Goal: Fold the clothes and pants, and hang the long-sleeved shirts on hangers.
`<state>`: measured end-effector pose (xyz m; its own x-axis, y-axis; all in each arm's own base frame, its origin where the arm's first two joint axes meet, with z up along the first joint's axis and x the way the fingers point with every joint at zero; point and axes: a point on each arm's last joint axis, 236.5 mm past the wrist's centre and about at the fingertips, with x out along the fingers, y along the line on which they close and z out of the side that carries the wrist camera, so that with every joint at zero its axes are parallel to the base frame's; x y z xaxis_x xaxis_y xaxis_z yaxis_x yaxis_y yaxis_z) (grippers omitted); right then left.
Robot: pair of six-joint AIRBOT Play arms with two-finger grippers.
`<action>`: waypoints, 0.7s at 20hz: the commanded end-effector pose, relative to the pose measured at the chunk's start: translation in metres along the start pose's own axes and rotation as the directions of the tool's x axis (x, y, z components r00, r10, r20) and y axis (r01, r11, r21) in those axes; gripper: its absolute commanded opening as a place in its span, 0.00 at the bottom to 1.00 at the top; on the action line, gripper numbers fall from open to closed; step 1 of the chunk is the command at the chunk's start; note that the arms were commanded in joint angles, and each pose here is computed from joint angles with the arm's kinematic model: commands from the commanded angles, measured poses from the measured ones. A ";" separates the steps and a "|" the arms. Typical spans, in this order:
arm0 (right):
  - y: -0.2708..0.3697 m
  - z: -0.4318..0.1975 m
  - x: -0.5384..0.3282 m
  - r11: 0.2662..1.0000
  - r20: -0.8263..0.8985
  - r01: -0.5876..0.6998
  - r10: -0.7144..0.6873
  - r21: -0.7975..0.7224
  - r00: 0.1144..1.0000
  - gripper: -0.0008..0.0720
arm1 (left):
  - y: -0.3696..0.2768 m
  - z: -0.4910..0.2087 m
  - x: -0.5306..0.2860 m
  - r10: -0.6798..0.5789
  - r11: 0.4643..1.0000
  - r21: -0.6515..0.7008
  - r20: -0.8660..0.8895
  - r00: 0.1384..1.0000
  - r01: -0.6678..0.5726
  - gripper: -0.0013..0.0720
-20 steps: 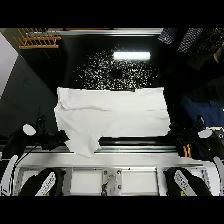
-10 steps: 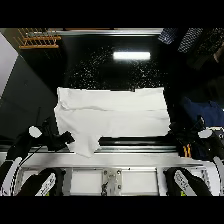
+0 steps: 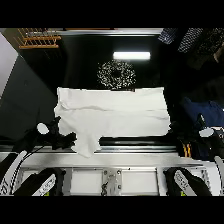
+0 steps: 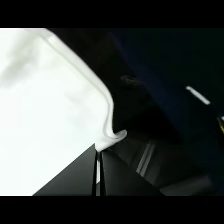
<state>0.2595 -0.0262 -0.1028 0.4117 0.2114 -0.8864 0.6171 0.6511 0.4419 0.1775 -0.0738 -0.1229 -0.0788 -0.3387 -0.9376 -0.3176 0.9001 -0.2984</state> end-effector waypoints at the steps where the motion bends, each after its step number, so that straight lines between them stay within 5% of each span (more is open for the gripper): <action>1: 0.008 -0.003 -0.021 0.989 -0.064 0.017 -0.027 -0.146 0.998 0.02 | 0.008 0.002 -0.031 0.078 0.992 0.097 0.008 0.997 -0.079 0.03; 7: -0.023 -0.024 -0.078 0.923 -0.224 0.181 -0.266 -0.340 0.937 0.02 | 0.009 -0.038 -0.090 0.067 0.990 0.123 0.020 0.998 -0.070 0.03; 14: 0.001 -0.004 -0.090 0.880 -0.179 0.221 -0.318 -0.420 0.931 0.02 | 0.001 -0.023 -0.107 0.066 0.986 0.148 0.039 0.997 -0.071 0.03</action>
<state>0.2156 -0.0386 -0.0311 0.1002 0.1670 -0.9809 0.3762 0.9063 0.1927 0.1504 -0.0455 -0.0258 -0.0654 -0.2696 -0.9608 -0.1770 0.9507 -0.2547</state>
